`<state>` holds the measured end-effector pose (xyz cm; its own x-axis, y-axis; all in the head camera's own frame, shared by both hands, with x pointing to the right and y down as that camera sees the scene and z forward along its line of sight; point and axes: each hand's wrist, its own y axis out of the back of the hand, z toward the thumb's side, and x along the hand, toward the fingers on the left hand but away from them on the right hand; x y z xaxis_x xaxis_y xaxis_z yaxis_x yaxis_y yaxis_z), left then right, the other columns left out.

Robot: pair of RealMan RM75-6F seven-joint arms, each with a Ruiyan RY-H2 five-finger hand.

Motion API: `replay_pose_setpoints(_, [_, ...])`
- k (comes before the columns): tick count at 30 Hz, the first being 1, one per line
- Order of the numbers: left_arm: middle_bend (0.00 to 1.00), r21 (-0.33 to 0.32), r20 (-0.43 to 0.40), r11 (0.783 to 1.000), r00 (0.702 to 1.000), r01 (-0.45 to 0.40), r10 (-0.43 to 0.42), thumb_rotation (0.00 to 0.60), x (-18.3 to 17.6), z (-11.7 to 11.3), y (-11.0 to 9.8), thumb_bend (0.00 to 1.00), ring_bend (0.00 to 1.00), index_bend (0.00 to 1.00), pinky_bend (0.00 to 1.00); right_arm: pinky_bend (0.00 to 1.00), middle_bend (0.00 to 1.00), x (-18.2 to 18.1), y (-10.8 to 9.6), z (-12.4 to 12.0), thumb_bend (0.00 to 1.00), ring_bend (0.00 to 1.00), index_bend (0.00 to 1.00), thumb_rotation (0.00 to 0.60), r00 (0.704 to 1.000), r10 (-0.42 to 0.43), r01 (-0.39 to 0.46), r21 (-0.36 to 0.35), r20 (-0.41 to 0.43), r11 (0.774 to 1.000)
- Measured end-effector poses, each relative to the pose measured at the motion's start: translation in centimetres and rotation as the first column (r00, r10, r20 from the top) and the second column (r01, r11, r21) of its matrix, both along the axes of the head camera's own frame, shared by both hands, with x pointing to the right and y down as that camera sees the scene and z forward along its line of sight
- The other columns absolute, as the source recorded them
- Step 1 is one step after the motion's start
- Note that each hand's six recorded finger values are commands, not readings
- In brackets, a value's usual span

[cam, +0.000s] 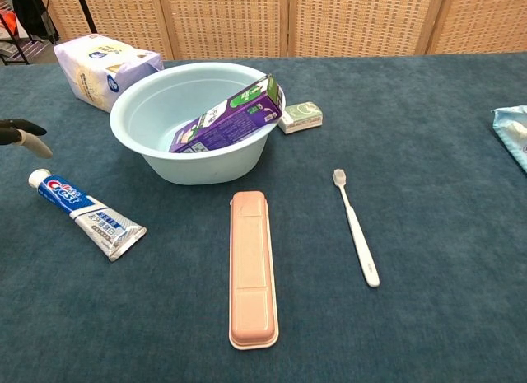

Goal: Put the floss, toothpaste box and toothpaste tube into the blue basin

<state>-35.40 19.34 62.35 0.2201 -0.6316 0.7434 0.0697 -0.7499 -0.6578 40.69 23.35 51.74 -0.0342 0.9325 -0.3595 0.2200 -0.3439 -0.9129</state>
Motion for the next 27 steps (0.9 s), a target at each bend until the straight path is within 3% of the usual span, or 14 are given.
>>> replay_pose_setpoints(8, [0.00, -0.055, 0.087, 0.997, 0.994, -0.061, 0.066, 0.600, 1.1, 2.2, -2.2, 0.19, 0.00, 0.25, 0.00, 0.00, 0.00, 0.4, -0.2, -0.4, 0.00, 0.00, 0.06, 0.600, 1.000, 0.014, -0.014, 0.011, 0.013, 1.000])
replay_pose_setpoints(15, [0.00, -0.065, 0.138, 0.991, 0.982, -0.119, 0.127, 0.600, 2.7, 4.2, -2.5, 0.19, 0.00, 0.26, 0.00, 0.00, 0.00, 0.7, -0.3, -0.7, 0.00, 0.00, 0.06, 0.600, 0.999, 0.022, -0.022, 0.019, 0.024, 1.000])
replay_pose_setpoints(27, [0.00, -0.050, 0.176, 0.987, 0.972, -0.151, 0.157, 0.600, 3.9, 6.3, -2.1, 0.22, 0.00, 0.43, 0.00, 0.00, 0.00, 1.0, -0.4, -0.9, 0.00, 0.00, 0.06, 0.600, 0.999, 0.036, -0.036, 0.025, 0.033, 0.999])
